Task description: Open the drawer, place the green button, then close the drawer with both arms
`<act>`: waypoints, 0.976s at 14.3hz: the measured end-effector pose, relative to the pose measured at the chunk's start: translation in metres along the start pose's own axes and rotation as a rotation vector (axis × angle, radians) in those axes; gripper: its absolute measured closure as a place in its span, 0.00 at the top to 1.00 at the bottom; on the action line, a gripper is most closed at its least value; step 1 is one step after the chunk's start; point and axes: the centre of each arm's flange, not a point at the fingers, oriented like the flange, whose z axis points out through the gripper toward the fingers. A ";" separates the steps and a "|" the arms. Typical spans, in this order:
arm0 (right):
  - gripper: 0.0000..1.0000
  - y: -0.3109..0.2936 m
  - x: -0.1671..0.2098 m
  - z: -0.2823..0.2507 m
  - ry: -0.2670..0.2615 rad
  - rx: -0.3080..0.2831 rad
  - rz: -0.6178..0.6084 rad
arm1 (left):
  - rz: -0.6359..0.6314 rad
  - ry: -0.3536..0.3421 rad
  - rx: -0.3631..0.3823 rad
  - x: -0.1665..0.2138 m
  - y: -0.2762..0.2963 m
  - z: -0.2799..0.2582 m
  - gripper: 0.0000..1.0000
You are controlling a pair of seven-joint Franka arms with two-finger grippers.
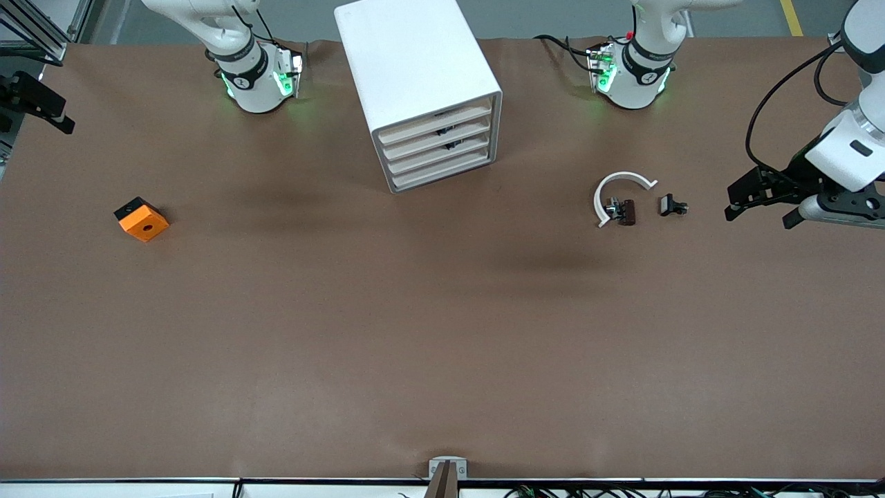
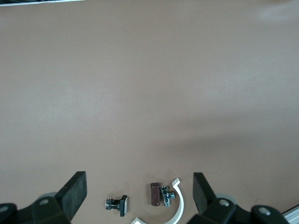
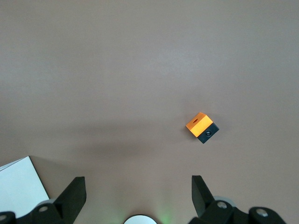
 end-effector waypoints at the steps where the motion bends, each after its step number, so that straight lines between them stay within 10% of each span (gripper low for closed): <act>1: 1.00 0.000 0.000 0.000 -0.003 0.000 0.000 | -0.001 0.000 0.000 0.000 -0.001 0.000 1.00; 14: 1.00 0.000 -0.001 0.003 -0.016 0.001 0.001 | -0.142 -0.044 0.037 -0.002 0.012 -0.039 1.00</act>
